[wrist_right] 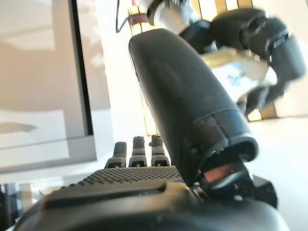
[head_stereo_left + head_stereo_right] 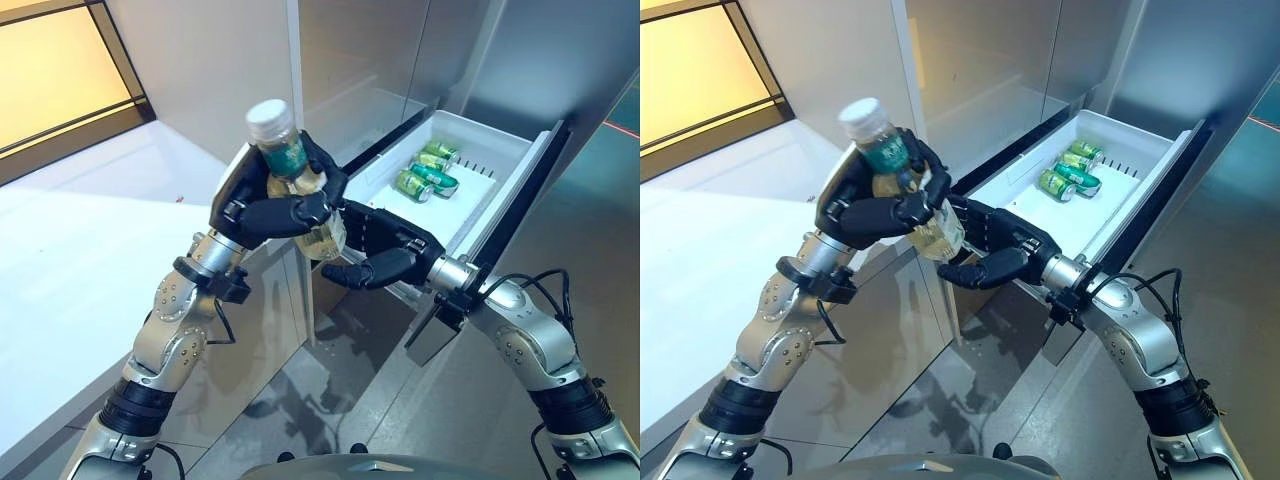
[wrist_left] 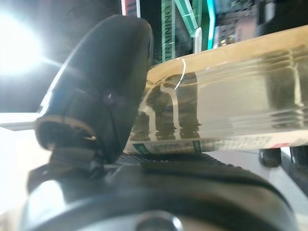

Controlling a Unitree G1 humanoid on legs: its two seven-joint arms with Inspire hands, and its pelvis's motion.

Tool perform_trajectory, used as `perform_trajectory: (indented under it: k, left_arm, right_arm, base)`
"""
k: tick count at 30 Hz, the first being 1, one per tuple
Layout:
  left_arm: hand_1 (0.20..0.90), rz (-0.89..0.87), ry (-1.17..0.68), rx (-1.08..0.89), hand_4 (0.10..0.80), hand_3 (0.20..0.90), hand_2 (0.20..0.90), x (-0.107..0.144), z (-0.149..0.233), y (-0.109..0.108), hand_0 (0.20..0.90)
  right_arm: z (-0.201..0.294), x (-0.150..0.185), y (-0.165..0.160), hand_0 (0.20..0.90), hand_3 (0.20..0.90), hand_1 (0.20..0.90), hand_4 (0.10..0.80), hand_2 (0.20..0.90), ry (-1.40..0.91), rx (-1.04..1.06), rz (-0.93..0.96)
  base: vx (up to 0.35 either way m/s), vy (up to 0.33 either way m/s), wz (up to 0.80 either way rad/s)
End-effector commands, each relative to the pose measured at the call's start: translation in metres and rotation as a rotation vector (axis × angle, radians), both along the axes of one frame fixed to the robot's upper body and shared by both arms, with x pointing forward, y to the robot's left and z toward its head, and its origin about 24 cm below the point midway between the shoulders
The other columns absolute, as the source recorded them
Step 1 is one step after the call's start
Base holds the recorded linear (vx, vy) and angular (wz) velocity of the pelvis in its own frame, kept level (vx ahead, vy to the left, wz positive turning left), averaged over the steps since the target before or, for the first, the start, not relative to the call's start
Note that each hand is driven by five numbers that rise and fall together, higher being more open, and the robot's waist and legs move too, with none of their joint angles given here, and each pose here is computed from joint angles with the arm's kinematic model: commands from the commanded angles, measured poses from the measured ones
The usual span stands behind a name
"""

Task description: Put drinks into fridge and close the fridge

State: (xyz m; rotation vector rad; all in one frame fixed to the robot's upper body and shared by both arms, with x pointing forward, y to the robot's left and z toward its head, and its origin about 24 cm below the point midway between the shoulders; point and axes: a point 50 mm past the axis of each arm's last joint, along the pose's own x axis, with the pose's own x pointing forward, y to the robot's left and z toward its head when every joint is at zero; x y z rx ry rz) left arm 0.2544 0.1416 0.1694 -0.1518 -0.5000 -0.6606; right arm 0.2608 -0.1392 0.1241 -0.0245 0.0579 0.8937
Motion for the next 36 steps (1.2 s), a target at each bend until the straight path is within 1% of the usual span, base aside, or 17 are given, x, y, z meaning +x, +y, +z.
perform_trajectory:
  k: [1, 7, 13, 21, 25, 26, 27, 36]
  left_arm:
    - [0.3, -0.036, -0.303, -0.052, 0.1, 0.2, 0.3, 0.007, 0.063, -0.013, 0.3]
    - [0.3, -0.053, -0.22, 0.005, 0.1, 0.2, 0.3, 0.013, 0.049, -0.022, 0.3]
    - [0.3, -0.055, -0.15, 0.073, 0.1, 0.2, 0.3, 0.019, 0.03, -0.028, 0.3]
    - [0.3, -0.079, -0.047, 0.083, 0.1, 0.2, 0.3, 0.021, 0.006, -0.033, 0.3]
    - [0.3, -0.109, -0.04, 0.077, 0.1, 0.2, 0.3, 0.018, 0.001, -0.034, 0.3]
    - [0.3, -0.115, -0.039, 0.073, 0.1, 0.2, 0.3, 0.017, 0.001, -0.034, 0.3]
    - [0.3, -0.13, -0.037, 0.062, 0.1, 0.2, 0.3, 0.015, 0.0, -0.035, 0.3]
    - [0.3, -0.2, -0.038, -0.006, 0.1, 0.2, 0.3, 0.006, -0.007, -0.043, 0.3]
  right_arm:
    - [0.056, 0.002, 0.021, 0.9, 0.9, 0.9, 0.8, 0.9, -0.249, 0.066, 0.14]
    - [0.059, 0.002, 0.029, 0.9, 0.9, 0.9, 0.8, 0.9, -0.248, 0.05, 0.192]
    - [0.053, -0.001, 0.039, 0.9, 0.9, 0.9, 0.8, 0.9, -0.182, 0.072, 0.255]
    - [0.051, 0.002, 0.04, 0.9, 0.9, 0.9, 0.8, 0.9, -0.132, 0.159, 0.197]
    - [0.045, 0.001, 0.041, 0.9, 0.9, 0.9, 0.8, 0.9, -0.061, 0.186, 0.172]
    - [0.043, 0.002, 0.04, 0.587, 0.535, 0.587, 0.435, 0.587, -0.048, 0.192, 0.169]
    - [0.039, 0.0, 0.04, 0.3, 0.2, 0.3, 0.1, 0.3, -0.024, 0.204, 0.162]
    - [0.029, -0.002, 0.044, 0.3, 0.2, 0.3, 0.1, 0.3, 0.084, 0.341, 0.095]
  base:
    - [0.0, 0.0, 0.0]
    - [0.002, -0.002, -0.07]
    - [0.0, 0.004, -0.04]
    - [0.0, 0.0, 0.0]
    - [0.0, 0.0, 0.0]
    - [0.0, 0.0, 0.0]
    - [0.0, 0.0, 0.0]
    - [0.002, -0.001, 0.0]
